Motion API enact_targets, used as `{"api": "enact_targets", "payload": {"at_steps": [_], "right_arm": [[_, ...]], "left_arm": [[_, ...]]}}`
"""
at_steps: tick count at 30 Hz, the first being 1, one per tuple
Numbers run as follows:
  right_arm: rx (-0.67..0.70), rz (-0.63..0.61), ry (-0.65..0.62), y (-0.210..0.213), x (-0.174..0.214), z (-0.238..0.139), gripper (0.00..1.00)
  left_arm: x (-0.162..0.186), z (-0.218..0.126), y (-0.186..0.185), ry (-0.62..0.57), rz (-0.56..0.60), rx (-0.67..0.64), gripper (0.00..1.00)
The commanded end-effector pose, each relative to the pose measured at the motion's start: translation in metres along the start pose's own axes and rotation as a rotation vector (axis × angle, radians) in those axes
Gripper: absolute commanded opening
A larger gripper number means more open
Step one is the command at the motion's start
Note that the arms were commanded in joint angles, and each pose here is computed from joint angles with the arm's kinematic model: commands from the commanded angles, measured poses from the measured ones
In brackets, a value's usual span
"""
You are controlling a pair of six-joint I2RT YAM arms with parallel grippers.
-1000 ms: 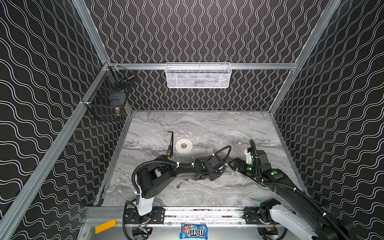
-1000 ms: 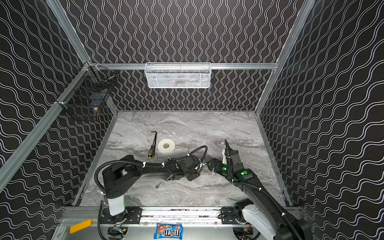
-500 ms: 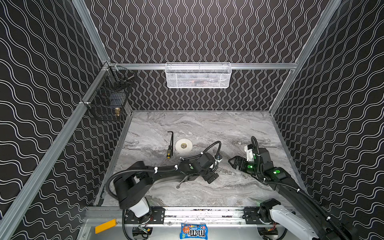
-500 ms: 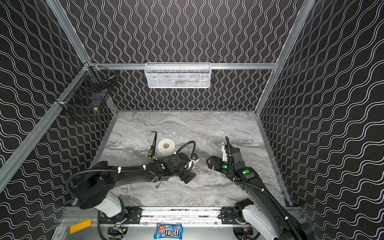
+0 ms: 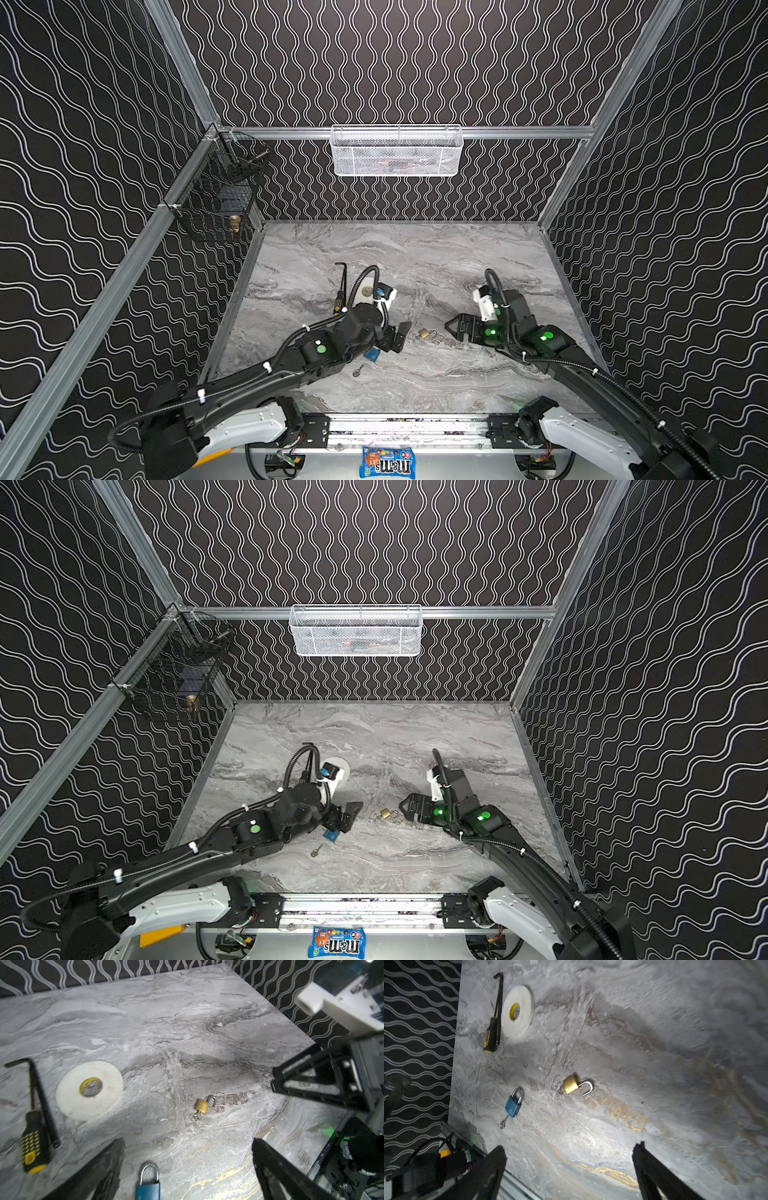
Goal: Unlock with the key
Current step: 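Close the right gripper on the loose silver key while the left withdraws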
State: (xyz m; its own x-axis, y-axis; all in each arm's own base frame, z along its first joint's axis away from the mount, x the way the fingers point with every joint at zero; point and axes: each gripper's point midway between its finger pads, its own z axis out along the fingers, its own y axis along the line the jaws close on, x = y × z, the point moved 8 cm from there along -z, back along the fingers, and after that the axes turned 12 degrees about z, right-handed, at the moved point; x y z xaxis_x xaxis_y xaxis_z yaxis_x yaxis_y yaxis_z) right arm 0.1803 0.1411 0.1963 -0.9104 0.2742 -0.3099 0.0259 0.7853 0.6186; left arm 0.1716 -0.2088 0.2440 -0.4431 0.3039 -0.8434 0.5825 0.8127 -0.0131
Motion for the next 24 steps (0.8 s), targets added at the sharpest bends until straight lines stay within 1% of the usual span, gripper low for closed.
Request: {"api": "enact_targets", "payload": {"at_steps": [1,5,9,11,13,15,17,20,21,24], "right_arm": [[0.039,0.004,-0.004,0.014,0.013,0.004,0.96],[0.061,-0.024,0.024,0.033,0.035,0.012,0.96],[0.078,-0.031,0.069,0.044,0.061,0.025,0.96],[0.055,-0.054,0.088,0.055,0.074,0.030,0.96],[0.046,-0.072,0.104,0.064,0.086,0.037,0.96],[0.068,-0.072,0.118,0.070,0.093,0.043,0.95],[0.075,-0.106,0.116,0.077,0.102,0.049,0.95],[0.078,-0.138,0.131,0.085,0.117,0.061,0.94],[0.081,-0.137,0.140,0.088,0.121,0.066,0.92],[0.072,-0.164,0.143,0.102,0.137,0.074,0.90]], "left_arm": [[0.018,-0.016,0.020,0.128,-0.132,-0.158,0.98],[0.022,-0.032,0.028,0.180,-0.216,-0.209,0.99],[0.025,-0.045,0.034,0.197,-0.290,-0.235,0.99],[0.027,-0.051,0.037,0.211,-0.324,-0.255,0.99],[0.031,-0.055,0.039,0.228,-0.367,-0.275,0.99],[0.038,-0.059,0.041,0.248,-0.405,-0.287,0.99],[0.046,-0.064,0.045,0.269,-0.431,-0.319,0.99],[0.055,-0.069,0.050,0.254,-0.418,-0.336,0.99],[0.056,-0.071,0.052,0.239,-0.417,-0.340,0.99],[0.059,-0.081,0.059,0.196,-0.443,-0.364,0.99]]}}
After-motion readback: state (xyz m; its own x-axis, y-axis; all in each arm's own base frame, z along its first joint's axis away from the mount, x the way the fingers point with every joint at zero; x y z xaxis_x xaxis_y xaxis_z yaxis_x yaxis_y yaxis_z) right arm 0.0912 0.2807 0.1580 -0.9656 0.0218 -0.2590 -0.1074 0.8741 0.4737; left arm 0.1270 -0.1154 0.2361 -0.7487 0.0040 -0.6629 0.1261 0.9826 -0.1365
